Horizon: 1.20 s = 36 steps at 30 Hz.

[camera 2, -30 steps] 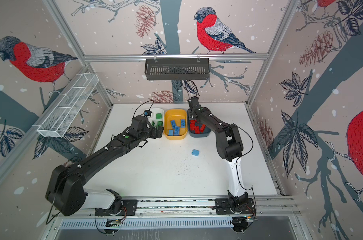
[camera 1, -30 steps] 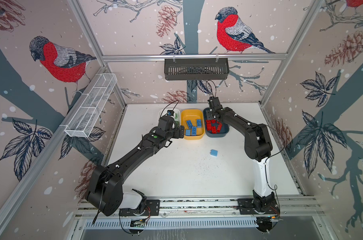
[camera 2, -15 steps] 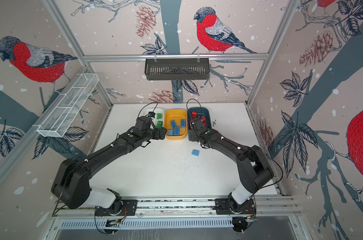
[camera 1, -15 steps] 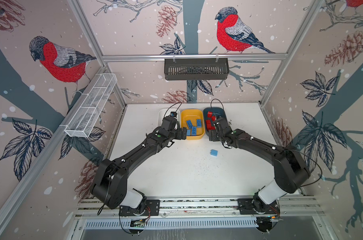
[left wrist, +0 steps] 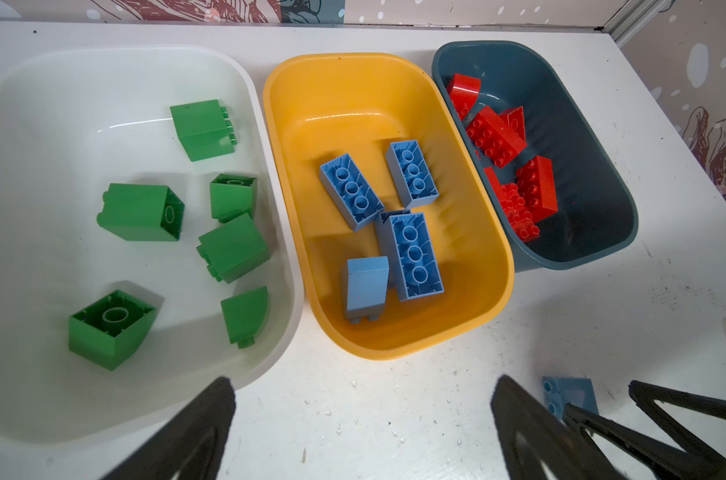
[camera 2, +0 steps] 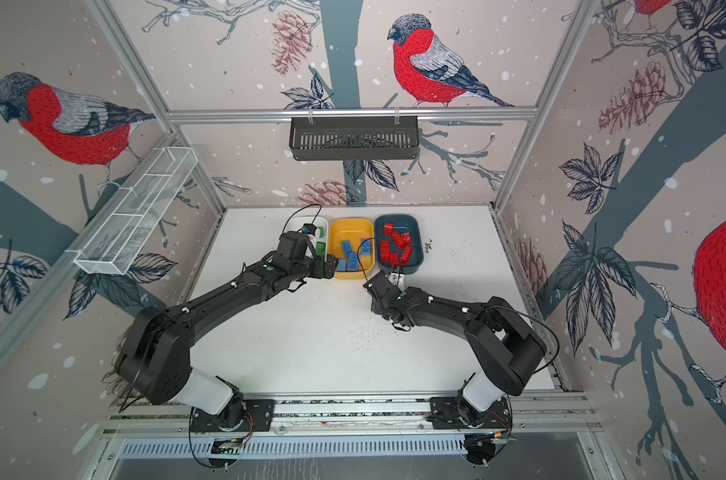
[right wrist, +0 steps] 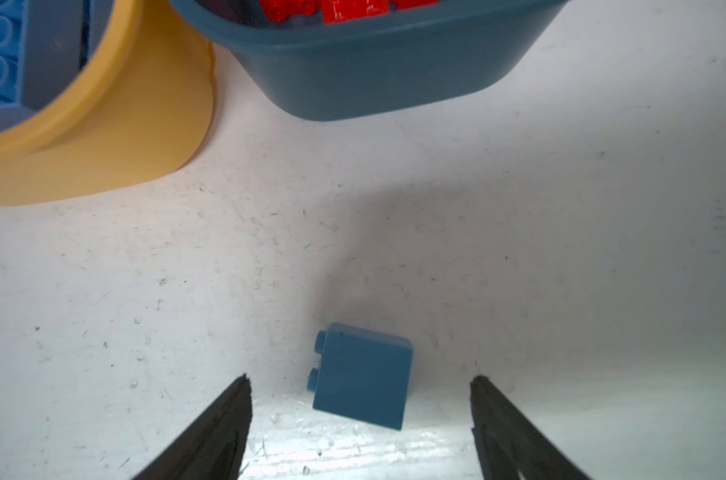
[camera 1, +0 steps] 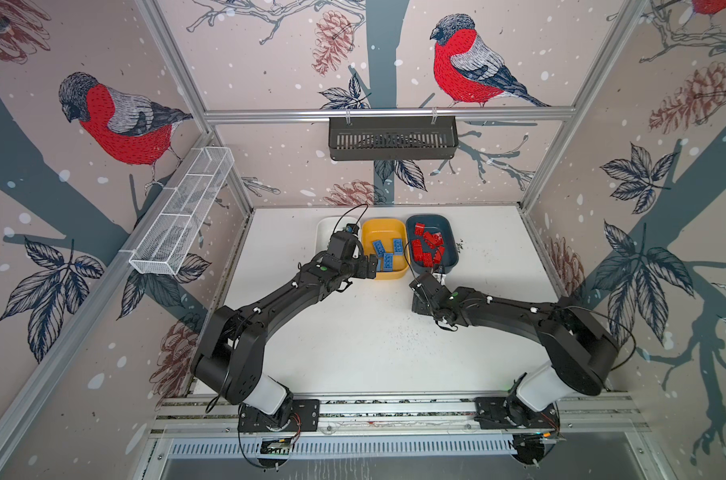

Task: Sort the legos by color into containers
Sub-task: 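Lower the right gripper onto the last light-blue brick and close it, then carry the light-blue brick into the yellow tub and open the right gripper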

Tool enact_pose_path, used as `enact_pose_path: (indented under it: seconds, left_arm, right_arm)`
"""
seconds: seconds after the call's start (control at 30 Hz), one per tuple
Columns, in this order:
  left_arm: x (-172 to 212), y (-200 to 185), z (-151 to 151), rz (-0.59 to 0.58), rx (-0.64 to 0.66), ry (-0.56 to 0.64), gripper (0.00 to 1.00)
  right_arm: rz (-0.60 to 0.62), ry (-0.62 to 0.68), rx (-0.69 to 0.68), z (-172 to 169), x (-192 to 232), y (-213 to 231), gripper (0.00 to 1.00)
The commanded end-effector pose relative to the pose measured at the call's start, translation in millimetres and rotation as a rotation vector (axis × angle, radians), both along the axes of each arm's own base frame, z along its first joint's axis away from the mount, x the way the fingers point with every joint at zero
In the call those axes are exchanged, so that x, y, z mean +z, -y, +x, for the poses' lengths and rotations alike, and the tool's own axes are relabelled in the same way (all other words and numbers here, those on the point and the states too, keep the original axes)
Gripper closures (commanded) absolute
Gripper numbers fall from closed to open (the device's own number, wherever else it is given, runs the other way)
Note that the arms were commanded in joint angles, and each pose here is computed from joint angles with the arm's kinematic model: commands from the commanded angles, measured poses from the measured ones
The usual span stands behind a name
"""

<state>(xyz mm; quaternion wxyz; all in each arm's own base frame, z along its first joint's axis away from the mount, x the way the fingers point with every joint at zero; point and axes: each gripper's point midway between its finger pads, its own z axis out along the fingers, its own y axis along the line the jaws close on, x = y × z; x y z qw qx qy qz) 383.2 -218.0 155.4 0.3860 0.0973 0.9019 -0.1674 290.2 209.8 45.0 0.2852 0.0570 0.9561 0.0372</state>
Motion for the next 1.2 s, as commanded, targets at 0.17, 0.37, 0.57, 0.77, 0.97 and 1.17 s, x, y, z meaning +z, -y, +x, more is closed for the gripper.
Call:
enact_pose_path:
  seconds: [0.17, 0.37, 0.57, 0.77, 0.97, 1.17]
  left_arm:
    - [0.6, 4.0, 5.2, 0.000, -0.010, 0.008, 0.03]
    - [-4.2, 5.6, 7.7, 0.013, -0.014, -0.009, 0.03]
    - [-9.4, 9.8, 8.6, 0.007, -0.024, -0.030, 0.03]
    - [-6.4, 12.6, 10.4, -0.007, -0.027, -0.030, 0.03]
    - [6.0, 3.7, 12.9, -0.017, 0.036, 0.004, 0.03]
    - [23.7, -36.5, 19.4, -0.022, 0.258, 0.072, 0.03]
  right_arm:
    - [-0.055, 0.010, -0.025, 11.6, -8.8, -0.5, 0.33]
    - [-0.065, -0.032, -0.033, 4.7, -24.8, 4.5, 0.35]
    - [-0.055, -0.040, -0.037, -0.5, -30.3, 9.4, 0.42]
    - [-0.041, -0.039, -0.022, -3.7, -34.0, 9.7, 0.53]
    - [-0.047, 0.059, 0.060, 3.1, -3.8, -2.6, 0.59]
    - [0.021, 0.230, 0.203, 19.1, 51.4, -37.3, 0.60]
